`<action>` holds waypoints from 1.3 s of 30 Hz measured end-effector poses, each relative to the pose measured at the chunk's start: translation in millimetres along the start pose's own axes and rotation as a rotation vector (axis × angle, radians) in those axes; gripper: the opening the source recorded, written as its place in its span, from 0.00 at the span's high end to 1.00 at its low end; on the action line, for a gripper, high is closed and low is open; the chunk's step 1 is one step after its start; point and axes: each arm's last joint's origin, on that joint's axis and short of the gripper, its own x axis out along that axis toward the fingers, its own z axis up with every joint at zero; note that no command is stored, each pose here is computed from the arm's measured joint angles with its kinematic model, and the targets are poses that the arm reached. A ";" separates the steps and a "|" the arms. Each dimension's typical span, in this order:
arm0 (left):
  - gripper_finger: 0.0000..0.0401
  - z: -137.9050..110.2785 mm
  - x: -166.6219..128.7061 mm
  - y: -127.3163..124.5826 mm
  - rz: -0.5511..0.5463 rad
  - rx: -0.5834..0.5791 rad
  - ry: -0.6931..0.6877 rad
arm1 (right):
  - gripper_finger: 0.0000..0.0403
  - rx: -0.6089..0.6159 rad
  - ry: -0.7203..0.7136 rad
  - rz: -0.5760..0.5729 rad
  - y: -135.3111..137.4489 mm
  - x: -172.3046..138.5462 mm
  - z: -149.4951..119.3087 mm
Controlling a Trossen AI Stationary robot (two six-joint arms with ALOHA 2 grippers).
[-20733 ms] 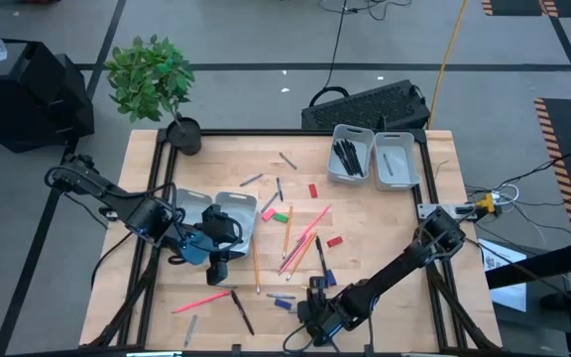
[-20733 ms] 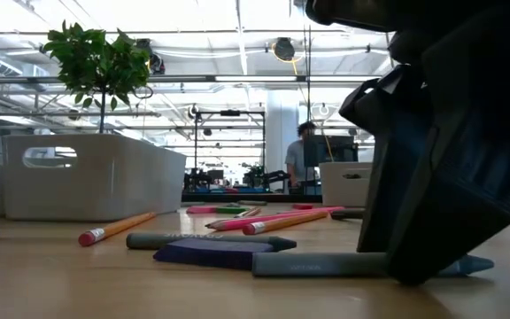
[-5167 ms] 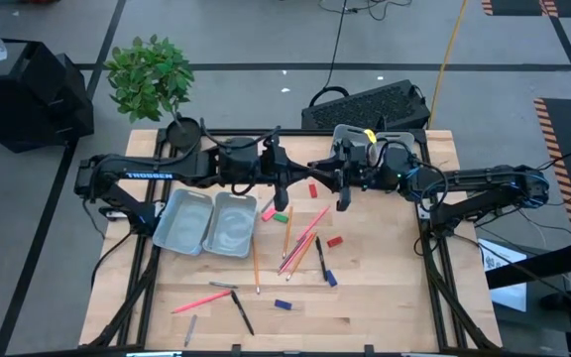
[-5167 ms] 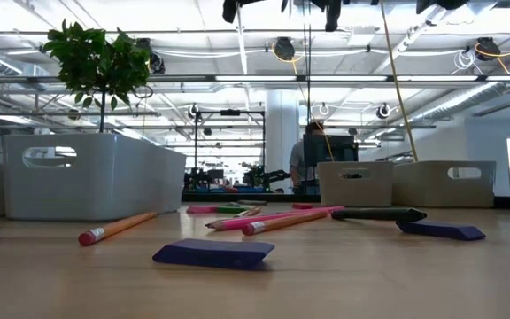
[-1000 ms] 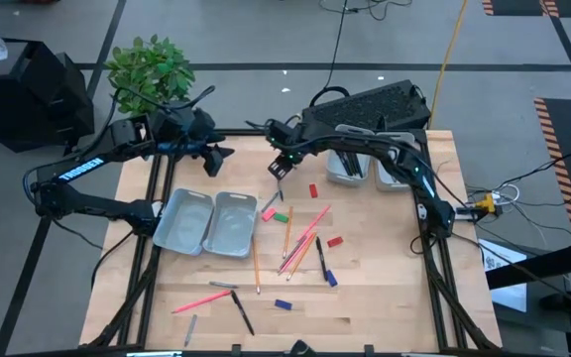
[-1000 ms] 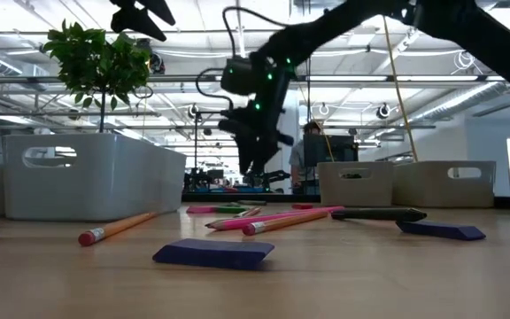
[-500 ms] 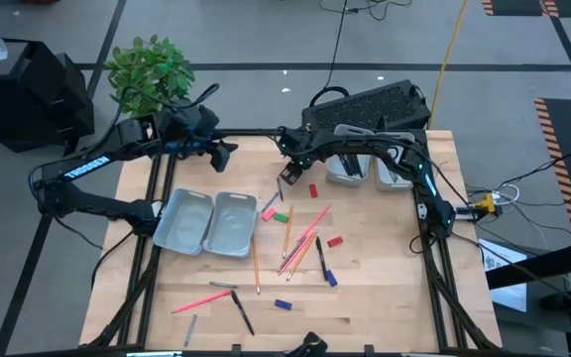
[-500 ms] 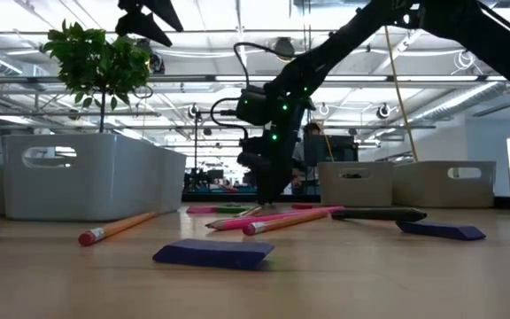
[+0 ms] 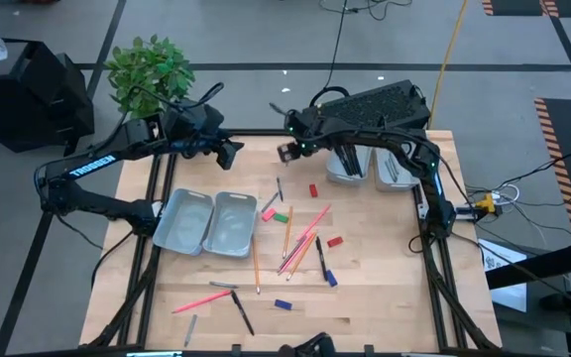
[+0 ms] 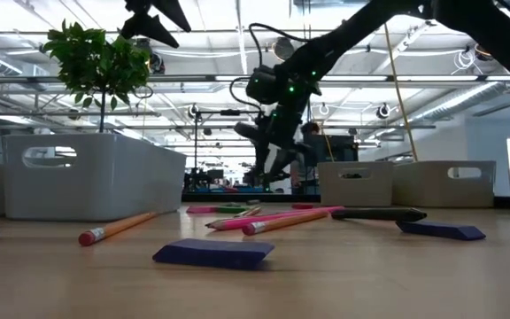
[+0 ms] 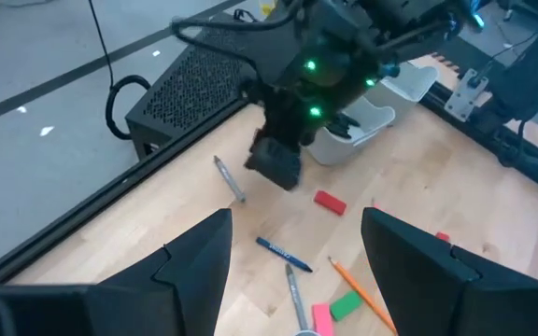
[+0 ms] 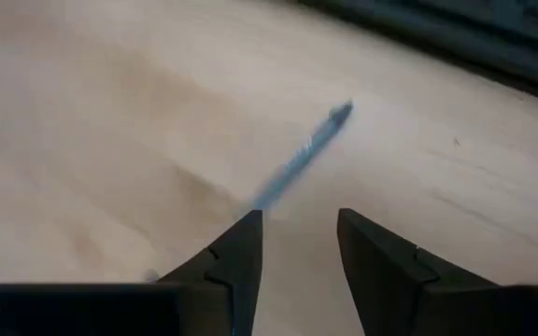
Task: Sort crayons/erasers/pens/pencils in bins
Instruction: Put the gray crayon into the top right gray bin
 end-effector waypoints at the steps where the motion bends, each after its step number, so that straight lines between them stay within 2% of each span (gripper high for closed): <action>1: 0.39 0.4 -0.1 -0.1 -0.001 -0.001 -0.004 | 0.67 0.055 0.000 0.022 0.1 0.2 1.7; 5: 0.39 2.4 -0.2 -1.0 -0.010 -0.006 -0.025 | 0.67 0.165 -0.014 0.074 5.9 7.3 1.8; 10: 0.39 2.8 -0.2 -1.6 -0.026 -0.003 -0.025 | 0.67 0.187 -0.025 0.007 18.5 15.3 -16.0; 18: 0.39 -1.5 -0.5 -3.6 -0.125 0.101 0.039 | 0.68 0.277 -0.156 0.038 58.0 10.9 -42.7; 22: 0.39 -4.9 -0.7 -3.3 -0.150 0.153 0.078 | 0.70 0.253 -0.211 0.055 80.7 5.9 -63.9; 28: 0.39 -9.1 -1.0 -2.1 -0.148 0.186 0.121 | 0.74 0.173 -0.264 0.009 104.5 -2.1 -101.2; 31: 0.39 -9.8 -1.2 -1.8 -0.147 0.186 0.129 | 0.75 0.137 -0.335 -0.038 114.4 -5.2 -120.6; 34: 0.39 -10.2 -1.2 -1.7 -0.147 0.187 0.132 | 0.75 0.154 -0.350 -0.074 113.8 7.8 -129.1; 36: 0.39 -10.3 -1.2 -1.7 -0.147 0.186 0.134 | 0.75 0.192 -0.378 -0.089 107.7 24.2 -123.6; 39: 0.39 -10.4 -1.3 -1.7 -0.149 0.175 0.136 | 0.75 0.245 -0.494 -0.100 102.4 43.6 -113.6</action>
